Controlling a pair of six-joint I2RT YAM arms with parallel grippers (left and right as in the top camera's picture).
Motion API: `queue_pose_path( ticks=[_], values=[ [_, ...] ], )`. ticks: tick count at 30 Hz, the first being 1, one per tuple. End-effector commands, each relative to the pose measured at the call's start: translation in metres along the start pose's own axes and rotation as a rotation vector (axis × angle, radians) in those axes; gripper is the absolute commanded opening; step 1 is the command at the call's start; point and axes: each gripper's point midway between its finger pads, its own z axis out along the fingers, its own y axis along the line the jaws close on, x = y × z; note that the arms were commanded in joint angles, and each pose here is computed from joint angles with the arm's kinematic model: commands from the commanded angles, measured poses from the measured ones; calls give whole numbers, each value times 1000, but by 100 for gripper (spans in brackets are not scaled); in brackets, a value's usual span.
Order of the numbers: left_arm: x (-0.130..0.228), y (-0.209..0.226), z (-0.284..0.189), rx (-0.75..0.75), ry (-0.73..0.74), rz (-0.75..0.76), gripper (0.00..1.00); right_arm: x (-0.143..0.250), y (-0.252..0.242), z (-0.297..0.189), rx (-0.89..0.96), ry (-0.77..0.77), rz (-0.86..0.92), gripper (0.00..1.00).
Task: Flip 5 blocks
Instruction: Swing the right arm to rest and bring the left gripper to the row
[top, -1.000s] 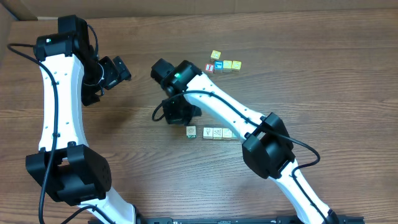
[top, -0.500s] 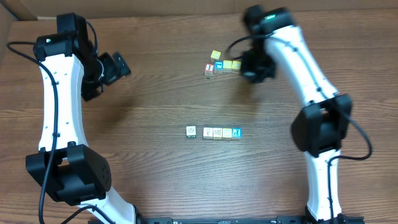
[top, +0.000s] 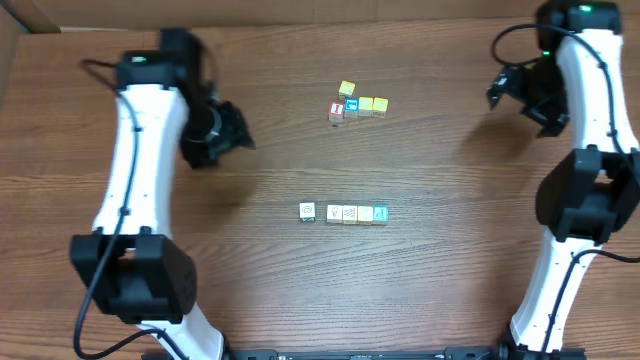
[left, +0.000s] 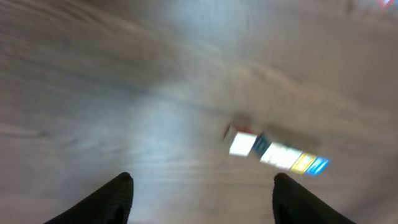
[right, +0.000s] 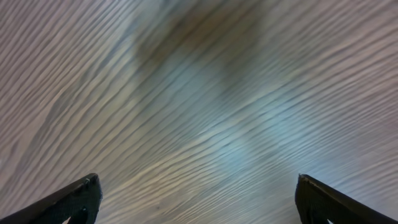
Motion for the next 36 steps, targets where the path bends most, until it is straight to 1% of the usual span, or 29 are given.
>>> queue_pose_path(
  ticks=[1, 2, 3, 4, 5, 6, 7, 9, 14, 16, 20, 25, 31, 36],
  values=[
    [12, -9, 11, -98, 6, 85, 64, -15, -16, -19, -28, -64, 43, 100],
    [15, -15, 12, -96, 6, 103, 63, -22, -20, -20, -35, -78, 57, 100],
    [18, -21, 13, -87, 9, 115, 60, -27, -23, -20, -42, -90, 68, 100],
    [21, -27, 14, -80, 12, 126, 43, -32, -25, -21, -49, -102, 76, 100],
    [24, -32, 15, -81, 12, 130, 20, -38, -27, -22, -58, -118, 86, 100],
    [26, -35, 16, -90, 10, 145, 7, -42, -28, -22, -65, -132, 91, 100],
    [28, -37, 18, -109, 6, 158, 4, -48, -28, -23, -74, -149, 97, 100],
    [30, -37, 20, -159, -7, 168, 4, -58, -28, -25, -91, -184, 104, 100],
    [47, -48, 33, -189, 19, 208, 4, -75, -22, -29, -126, -250, 105, 100],
    [52, -43, 46, -231, 24, 186, 4, -80, -19, -31, -138, -274, 105, 100],
    [59, -31, 66, -262, 62, 174, 4, -82, -18, -32, -142, -282, 104, 100],
    [68, -27, 99, -226, 101, 171, 4, -82, -18, -32, -142, -283, 104, 100],
    [58, -27, 134, -186, 44, 227, 4, -82, -18, -32, -142, -282, 104, 100],
    [56, -27, 150, -167, 14, 231, 4, -82, -18, -32, -142, -282, 104, 100]
  ],
)
